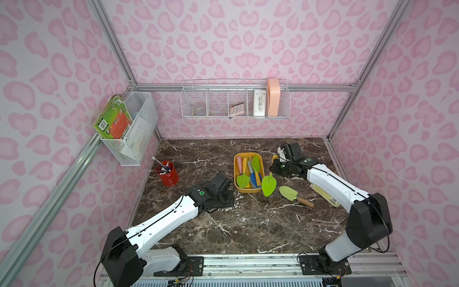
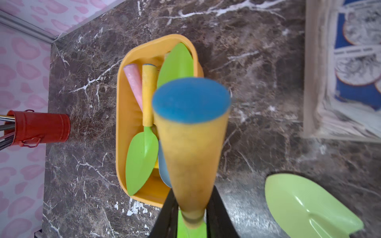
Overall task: Put the shovel into the storage box
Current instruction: Pick up the shovel from the center of the board, then place the shovel in the storage box, then pick up the shovel from the center of the board, then place the shovel in the storage box.
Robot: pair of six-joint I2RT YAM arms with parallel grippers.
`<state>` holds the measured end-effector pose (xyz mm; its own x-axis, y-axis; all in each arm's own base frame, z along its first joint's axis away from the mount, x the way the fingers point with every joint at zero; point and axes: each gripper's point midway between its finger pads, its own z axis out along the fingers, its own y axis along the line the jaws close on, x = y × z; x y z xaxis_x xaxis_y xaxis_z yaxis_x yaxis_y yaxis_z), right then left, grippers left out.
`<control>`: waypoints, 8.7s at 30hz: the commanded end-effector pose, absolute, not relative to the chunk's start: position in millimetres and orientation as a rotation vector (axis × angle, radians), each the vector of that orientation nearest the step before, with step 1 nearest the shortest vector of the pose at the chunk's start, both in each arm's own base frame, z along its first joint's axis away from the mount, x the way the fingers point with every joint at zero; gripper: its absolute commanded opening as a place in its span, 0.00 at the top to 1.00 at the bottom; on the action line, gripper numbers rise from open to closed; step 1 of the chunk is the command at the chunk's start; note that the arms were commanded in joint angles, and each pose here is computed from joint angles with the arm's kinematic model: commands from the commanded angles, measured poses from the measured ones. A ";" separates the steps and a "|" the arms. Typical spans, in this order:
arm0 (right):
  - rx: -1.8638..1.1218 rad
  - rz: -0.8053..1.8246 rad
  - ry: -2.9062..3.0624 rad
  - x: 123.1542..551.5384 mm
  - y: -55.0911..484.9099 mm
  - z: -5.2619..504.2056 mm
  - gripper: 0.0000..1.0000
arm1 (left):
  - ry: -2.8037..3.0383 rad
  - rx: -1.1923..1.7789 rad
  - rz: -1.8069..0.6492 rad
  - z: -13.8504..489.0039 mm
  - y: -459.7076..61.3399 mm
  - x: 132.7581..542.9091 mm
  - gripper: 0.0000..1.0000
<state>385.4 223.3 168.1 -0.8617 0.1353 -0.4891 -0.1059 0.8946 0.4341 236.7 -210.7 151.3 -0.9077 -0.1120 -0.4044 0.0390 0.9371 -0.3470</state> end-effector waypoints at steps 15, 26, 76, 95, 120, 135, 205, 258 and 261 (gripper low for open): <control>-0.165 0.720 2.588 452.1 331.1 154.2 0.82 | 2.674 -0.113 -0.440 143.2 -189.7 223.9 0.52; -0.212 0.729 2.703 449.3 355.2 108.9 0.81 | 2.678 -0.117 -0.420 139.4 -185.7 223.4 0.52; -0.070 0.663 2.446 400.2 236.0 195.5 0.54 | 2.675 0.252 -0.568 157.8 -277.0 239.7 0.49; 0.344 0.431 2.530 335.4 62.1 123.2 0.42 | 2.647 0.564 -0.746 150.1 -368.9 223.1 0.43; 0.393 0.483 2.649 284.9 72.0 59.3 0.37 | 2.671 0.610 -0.713 128.2 -380.4 215.2 0.42; 0.328 0.412 2.669 272.5 81.5 61.2 0.39 | 2.681 0.595 -0.700 124.1 -378.0 215.2 0.42; 0.037 0.470 2.575 303.3 161.9 116.7 0.87 | 2.606 0.005 -0.418 155.3 -215.1 244.1 0.22; -0.052 0.773 2.618 398.9 314.1 97.7 0.64 | 2.640 -0.096 -0.375 138.4 -188.3 233.8 0.23; -0.061 0.752 2.586 398.3 311.3 113.3 0.62 | 2.642 -0.094 -0.379 138.0 -190.5 235.6 0.24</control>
